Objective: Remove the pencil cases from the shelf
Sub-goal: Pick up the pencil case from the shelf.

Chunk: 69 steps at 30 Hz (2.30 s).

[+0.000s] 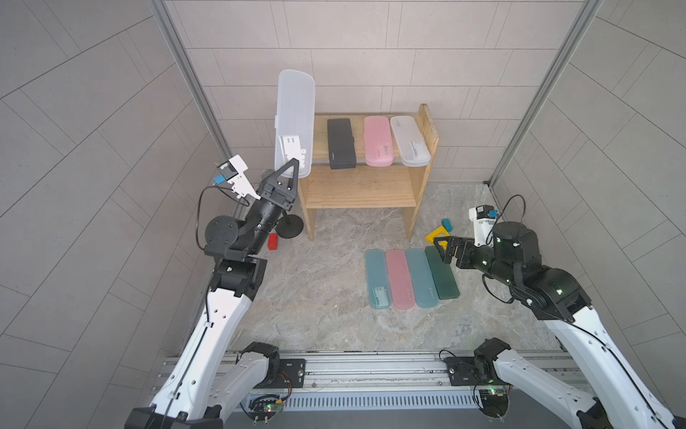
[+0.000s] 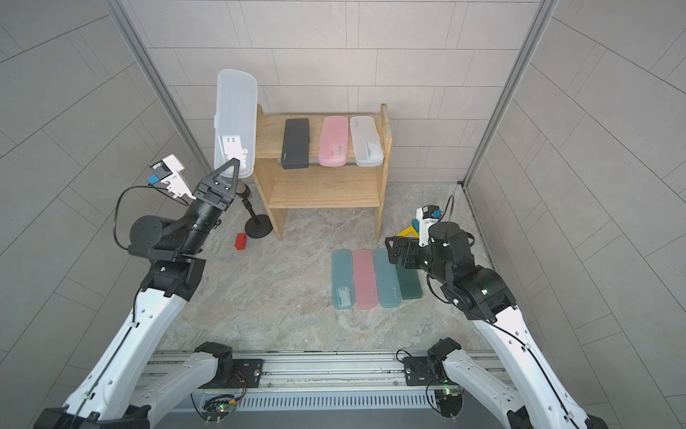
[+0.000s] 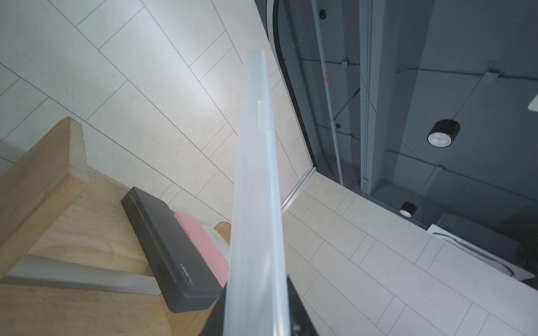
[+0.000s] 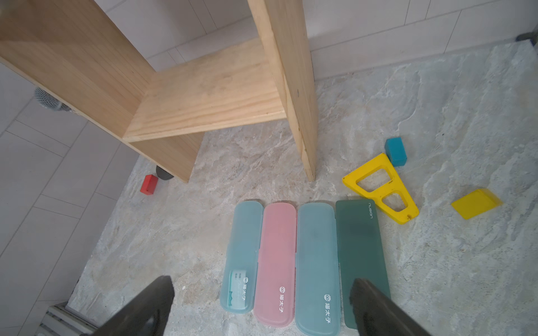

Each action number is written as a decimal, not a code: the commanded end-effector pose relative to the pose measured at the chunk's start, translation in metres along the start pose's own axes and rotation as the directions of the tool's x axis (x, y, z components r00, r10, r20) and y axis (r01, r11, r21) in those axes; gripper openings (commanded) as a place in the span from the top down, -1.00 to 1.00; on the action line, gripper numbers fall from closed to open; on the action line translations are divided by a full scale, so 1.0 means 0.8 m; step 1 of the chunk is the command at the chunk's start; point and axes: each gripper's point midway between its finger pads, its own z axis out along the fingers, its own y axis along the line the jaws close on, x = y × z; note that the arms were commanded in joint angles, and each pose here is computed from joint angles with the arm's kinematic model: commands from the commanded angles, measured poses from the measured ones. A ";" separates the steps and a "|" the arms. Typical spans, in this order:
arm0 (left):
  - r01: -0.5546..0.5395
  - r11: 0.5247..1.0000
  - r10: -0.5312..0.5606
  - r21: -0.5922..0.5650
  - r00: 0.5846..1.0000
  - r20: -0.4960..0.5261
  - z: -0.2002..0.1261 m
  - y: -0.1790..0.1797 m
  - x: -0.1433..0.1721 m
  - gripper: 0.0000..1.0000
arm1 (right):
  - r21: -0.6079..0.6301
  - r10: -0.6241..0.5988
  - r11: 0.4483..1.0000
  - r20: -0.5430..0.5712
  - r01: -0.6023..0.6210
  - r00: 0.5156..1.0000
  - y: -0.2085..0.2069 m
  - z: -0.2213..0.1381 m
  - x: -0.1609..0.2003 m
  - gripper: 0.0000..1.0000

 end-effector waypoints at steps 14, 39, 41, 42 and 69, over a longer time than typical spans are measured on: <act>-0.307 0.951 0.305 -0.024 0.950 -0.068 -0.108 0.009 0.055 0.94 | -0.186 0.133 0.976 0.075 -0.117 0.988 0.056 -0.005 -0.050 -1.00; -0.365 0.924 0.361 -0.112 0.931 -0.055 -0.198 0.032 0.085 0.93 | -0.548 -0.058 0.833 0.042 0.072 0.997 0.387 0.036 -0.054 -1.00; -0.374 0.921 0.369 -0.111 0.927 -0.058 -0.200 0.031 0.086 0.94 | -0.540 -0.062 0.839 0.021 0.064 0.998 0.400 0.047 -0.051 -1.00; -0.379 0.919 0.374 -0.111 0.925 -0.061 -0.201 0.031 0.086 0.95 | -0.537 -0.065 0.842 0.014 0.062 0.998 0.406 0.053 -0.049 -1.00; -0.422 0.900 0.413 -0.105 0.905 -0.100 -0.228 0.024 0.097 1.00 | -0.517 -0.129 0.854 -0.108 0.055 0.986 0.489 0.125 0.015 -0.81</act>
